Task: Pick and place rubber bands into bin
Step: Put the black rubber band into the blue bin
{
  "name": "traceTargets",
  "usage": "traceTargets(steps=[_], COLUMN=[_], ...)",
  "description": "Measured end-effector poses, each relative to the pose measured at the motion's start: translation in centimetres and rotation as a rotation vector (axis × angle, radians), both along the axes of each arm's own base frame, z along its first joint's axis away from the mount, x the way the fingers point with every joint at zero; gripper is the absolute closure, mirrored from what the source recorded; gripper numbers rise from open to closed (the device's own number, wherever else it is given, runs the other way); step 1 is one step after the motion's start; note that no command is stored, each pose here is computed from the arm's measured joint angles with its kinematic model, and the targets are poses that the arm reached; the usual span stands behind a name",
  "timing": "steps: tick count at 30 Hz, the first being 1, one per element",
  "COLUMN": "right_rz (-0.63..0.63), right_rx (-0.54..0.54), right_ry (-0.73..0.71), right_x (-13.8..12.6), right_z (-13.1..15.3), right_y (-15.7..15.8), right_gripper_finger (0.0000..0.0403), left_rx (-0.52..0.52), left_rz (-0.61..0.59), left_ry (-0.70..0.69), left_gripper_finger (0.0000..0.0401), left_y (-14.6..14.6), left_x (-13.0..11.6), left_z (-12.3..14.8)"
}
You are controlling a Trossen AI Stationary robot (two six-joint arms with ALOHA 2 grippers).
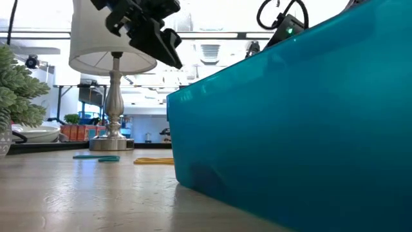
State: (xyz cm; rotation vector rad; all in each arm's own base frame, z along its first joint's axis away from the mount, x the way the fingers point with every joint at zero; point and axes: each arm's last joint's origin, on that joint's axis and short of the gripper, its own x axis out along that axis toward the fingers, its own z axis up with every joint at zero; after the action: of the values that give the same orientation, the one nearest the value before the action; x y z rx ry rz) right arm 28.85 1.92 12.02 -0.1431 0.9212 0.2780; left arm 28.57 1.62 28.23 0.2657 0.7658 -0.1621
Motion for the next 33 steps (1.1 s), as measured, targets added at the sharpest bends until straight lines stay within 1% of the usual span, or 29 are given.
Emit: traceTargets(steps=[2, 9, 15, 18, 22, 25, 29, 33], right_rz=[0.000, 0.013, 0.156, 0.241, 0.323, 0.347, 0.353, 0.358], right_rx=[0.001, 0.015, 0.173, 0.242, 0.312, 0.337, 0.372, 0.379], right_ry=[-0.027, -0.124, -0.248, -0.301, -0.336, -0.339, -0.332, -0.285], right_x=[-0.1, -0.8, -1.4, -1.5, -1.2, -0.8, -0.1, 0.9], right_z=[0.8, 4.0, 6.8, 7.6, 7.6, 7.0, 5.7, 4.5], right_y=[0.0, 0.2, 2.0, 3.4, 5.2, 6.3, 7.4, 8.3], right_gripper_finger=[0.0392, 0.0394, 0.0394, 0.0394, 0.0394, 0.0394, 0.0394, 0.0394], left_rx=[0.002, 0.002, 0.003, 0.004, 0.006, 0.008, 0.008, 0.009], left_rz=[0.000, 0.000, 0.003, 0.004, 0.004, 0.004, 0.005, 0.005], left_ry=[-0.029, -0.031, -0.022, -0.027, -0.044, -0.059, -0.062, -0.070], left_gripper_finger=[0.0260, 0.0260, 0.0260, 0.0260, 0.0260, 0.0260, 0.0260, 0.0260], left_y=[0.0, 0.0, 0.0, 0.0, 0.0, 0.0, 0.0, 0.0], left_x=[-0.2, -0.5, -0.6, -0.5, -0.4, -0.3, -0.3, -0.3], left_z=[0.3, -0.5, -1.2, -1.1, -1.0, -0.9, -0.8, -0.8])
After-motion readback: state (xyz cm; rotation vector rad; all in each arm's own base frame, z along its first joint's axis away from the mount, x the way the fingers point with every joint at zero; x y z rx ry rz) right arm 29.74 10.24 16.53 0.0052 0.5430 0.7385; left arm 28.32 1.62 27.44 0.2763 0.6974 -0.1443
